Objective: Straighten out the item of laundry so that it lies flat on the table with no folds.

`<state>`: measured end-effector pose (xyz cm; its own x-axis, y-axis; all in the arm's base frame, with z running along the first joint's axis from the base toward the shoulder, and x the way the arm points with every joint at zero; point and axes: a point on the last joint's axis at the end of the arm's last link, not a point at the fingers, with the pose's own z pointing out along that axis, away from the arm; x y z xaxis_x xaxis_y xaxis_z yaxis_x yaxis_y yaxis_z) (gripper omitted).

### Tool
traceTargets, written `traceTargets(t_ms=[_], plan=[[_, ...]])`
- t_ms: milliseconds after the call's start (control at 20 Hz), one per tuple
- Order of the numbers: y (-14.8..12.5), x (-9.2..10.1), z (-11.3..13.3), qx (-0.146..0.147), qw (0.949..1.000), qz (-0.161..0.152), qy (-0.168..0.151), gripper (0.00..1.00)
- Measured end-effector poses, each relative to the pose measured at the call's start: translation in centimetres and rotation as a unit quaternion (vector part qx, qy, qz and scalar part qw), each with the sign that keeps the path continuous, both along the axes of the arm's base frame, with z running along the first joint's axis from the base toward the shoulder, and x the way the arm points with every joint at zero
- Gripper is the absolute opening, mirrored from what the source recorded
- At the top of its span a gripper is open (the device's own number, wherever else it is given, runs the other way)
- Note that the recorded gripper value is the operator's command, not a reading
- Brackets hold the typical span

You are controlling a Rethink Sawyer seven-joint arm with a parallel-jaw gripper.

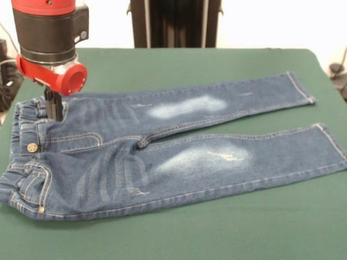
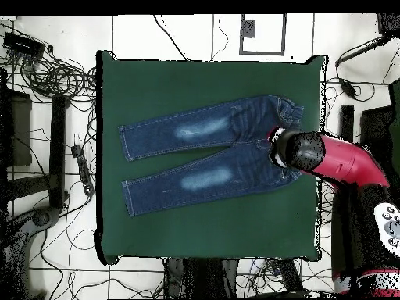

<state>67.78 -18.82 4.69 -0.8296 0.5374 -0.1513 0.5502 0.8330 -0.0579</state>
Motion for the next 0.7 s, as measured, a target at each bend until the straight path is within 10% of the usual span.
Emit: traceTargets(t_ms=[700], plan=[[1.1, -2.9, -1.9, 0.012, 0.9999, -0.001, 0.001, 0.0]])
